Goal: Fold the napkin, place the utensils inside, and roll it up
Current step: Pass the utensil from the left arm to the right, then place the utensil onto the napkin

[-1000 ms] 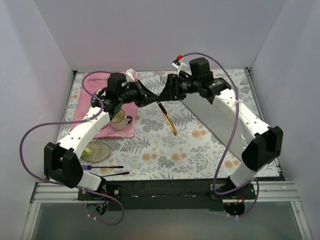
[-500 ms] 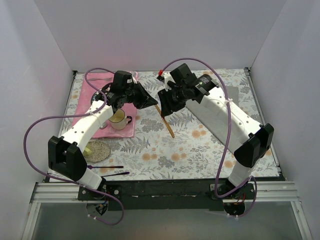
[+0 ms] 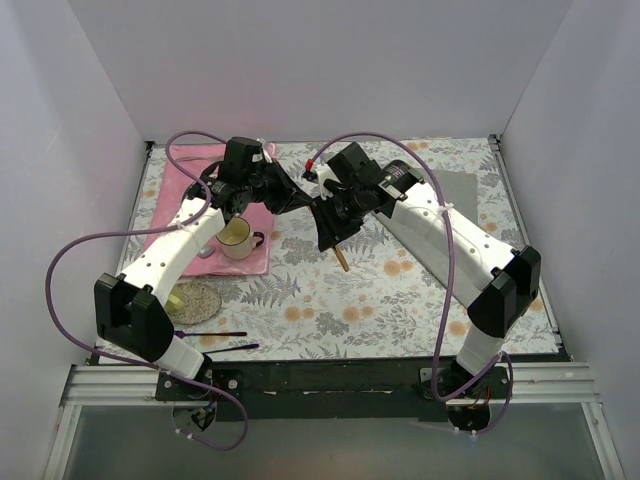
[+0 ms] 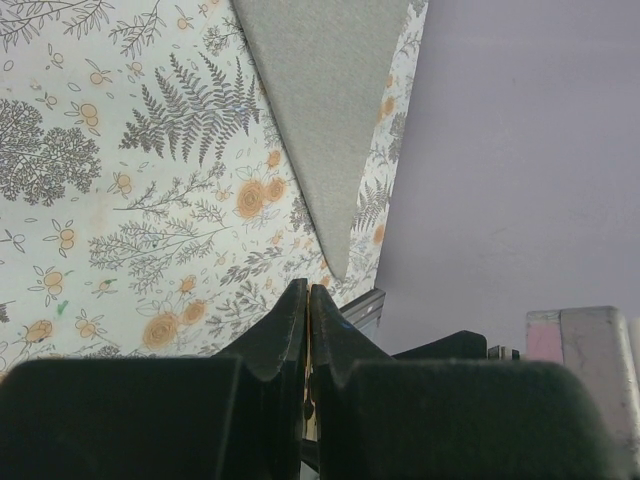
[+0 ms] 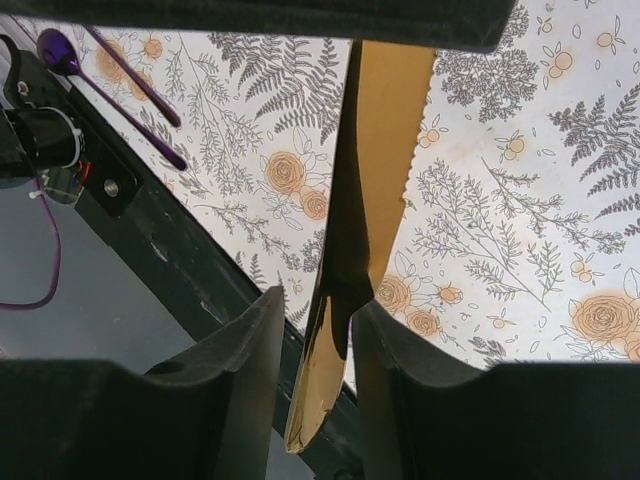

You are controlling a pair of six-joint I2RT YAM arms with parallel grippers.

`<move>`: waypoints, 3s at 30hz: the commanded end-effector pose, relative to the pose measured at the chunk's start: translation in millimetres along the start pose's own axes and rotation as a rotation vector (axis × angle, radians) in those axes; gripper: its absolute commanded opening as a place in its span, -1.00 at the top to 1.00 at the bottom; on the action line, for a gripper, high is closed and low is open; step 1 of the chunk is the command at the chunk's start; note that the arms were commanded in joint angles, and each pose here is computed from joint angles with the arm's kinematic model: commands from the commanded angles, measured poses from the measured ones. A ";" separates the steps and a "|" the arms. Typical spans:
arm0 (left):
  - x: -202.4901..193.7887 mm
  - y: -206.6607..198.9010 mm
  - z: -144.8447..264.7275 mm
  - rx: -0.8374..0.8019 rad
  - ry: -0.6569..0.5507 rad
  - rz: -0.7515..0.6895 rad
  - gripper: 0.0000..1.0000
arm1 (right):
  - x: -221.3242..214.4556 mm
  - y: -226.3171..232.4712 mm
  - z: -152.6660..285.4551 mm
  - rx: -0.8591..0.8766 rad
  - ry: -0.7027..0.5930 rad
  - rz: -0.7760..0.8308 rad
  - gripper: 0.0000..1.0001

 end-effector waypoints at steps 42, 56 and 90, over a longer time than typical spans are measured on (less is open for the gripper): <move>17.8 11.1 48.5 0.118 -0.141 -0.139 -0.96 | -13.4 -188.1 18.6 -0.458 -0.039 0.045 0.97; -38.2 30.2 55.7 0.221 -0.096 -0.372 -0.96 | 11.0 -301.0 -19.7 -0.595 0.137 0.112 0.97; -45.3 33.6 56.6 0.247 -0.098 -0.426 -0.96 | -23.2 -293.9 -50.5 -0.426 0.217 0.050 0.97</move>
Point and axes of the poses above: each gripper's point midway between its finger pads, its own z axis back along the fingers, its own y axis along the line the jaws close on, x = y × z, the point moved 7 cm from there along z, back along the fingers, and after that the axes turned 4 degrees about -z, right-handed, at the moved point
